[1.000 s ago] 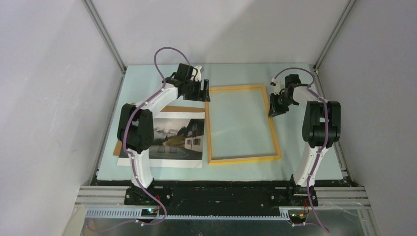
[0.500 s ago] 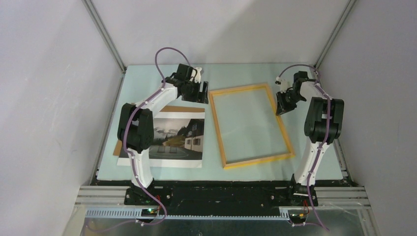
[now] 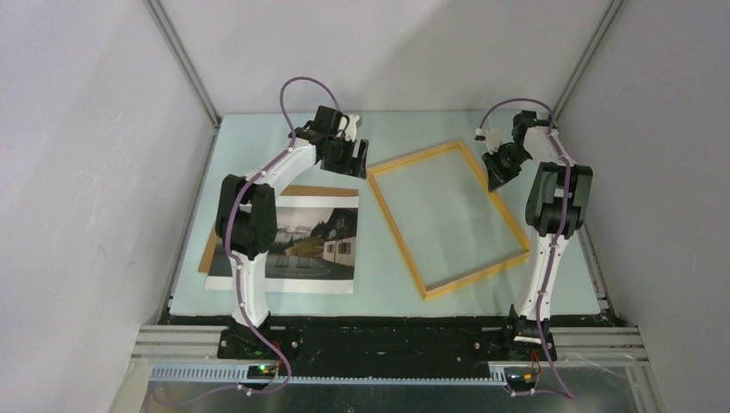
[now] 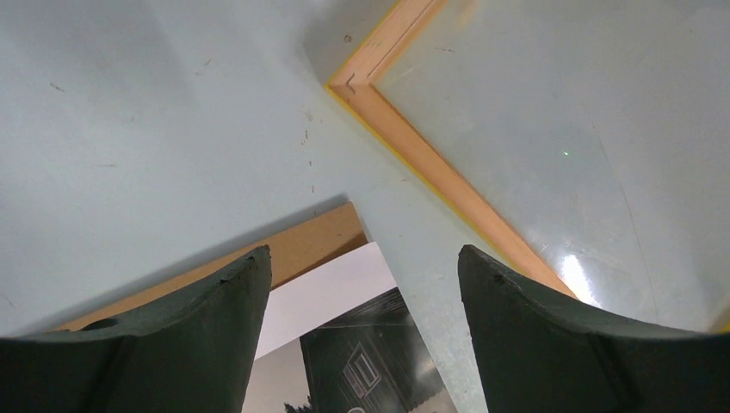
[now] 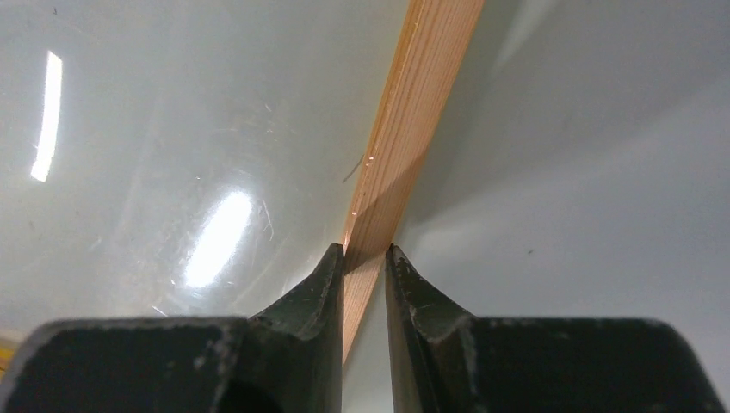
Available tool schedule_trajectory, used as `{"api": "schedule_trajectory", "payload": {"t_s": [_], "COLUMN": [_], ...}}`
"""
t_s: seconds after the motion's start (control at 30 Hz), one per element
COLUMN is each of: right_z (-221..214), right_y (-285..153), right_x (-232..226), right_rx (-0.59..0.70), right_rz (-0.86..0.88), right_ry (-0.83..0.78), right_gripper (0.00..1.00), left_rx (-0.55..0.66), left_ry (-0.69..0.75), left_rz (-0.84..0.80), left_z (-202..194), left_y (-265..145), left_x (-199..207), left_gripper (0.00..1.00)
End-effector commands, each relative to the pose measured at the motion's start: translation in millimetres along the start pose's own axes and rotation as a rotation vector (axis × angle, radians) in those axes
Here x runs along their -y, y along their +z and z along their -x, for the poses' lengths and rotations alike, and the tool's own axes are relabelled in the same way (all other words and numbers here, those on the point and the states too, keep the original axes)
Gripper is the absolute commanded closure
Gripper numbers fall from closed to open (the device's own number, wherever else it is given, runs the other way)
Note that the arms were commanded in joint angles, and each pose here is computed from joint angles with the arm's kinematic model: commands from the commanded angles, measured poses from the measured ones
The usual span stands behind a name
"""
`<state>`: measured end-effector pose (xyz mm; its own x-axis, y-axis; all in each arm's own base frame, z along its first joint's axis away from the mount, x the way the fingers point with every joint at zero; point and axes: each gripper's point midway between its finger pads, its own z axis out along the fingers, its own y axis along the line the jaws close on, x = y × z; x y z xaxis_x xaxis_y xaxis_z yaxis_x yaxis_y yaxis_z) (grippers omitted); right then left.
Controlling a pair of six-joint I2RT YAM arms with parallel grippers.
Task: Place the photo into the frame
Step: Place the photo frame item in the photo frame.
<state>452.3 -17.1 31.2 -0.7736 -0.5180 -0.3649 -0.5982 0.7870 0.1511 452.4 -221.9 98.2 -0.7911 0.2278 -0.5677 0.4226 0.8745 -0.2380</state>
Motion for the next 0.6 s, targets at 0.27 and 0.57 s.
{"api": "schedule_trajectory", "payload": {"t_s": [0.27,0.57], "right_z": [35,53], "right_y": [29,36], "right_x": [-20,-59], "right_rx": [-0.041,-0.025], "right_rz": [0.061,0.092], "right_ry": [-0.378,-0.506], "right_gripper": [1.00,1.00], "left_rx": [0.006,-0.020], "left_ry": [-0.014,-0.050], "left_rz": [-0.035,-0.032], "left_z": [23,18], "left_y": [23,43], "left_x": [2,-1], "left_gripper": [0.16,0.17]}}
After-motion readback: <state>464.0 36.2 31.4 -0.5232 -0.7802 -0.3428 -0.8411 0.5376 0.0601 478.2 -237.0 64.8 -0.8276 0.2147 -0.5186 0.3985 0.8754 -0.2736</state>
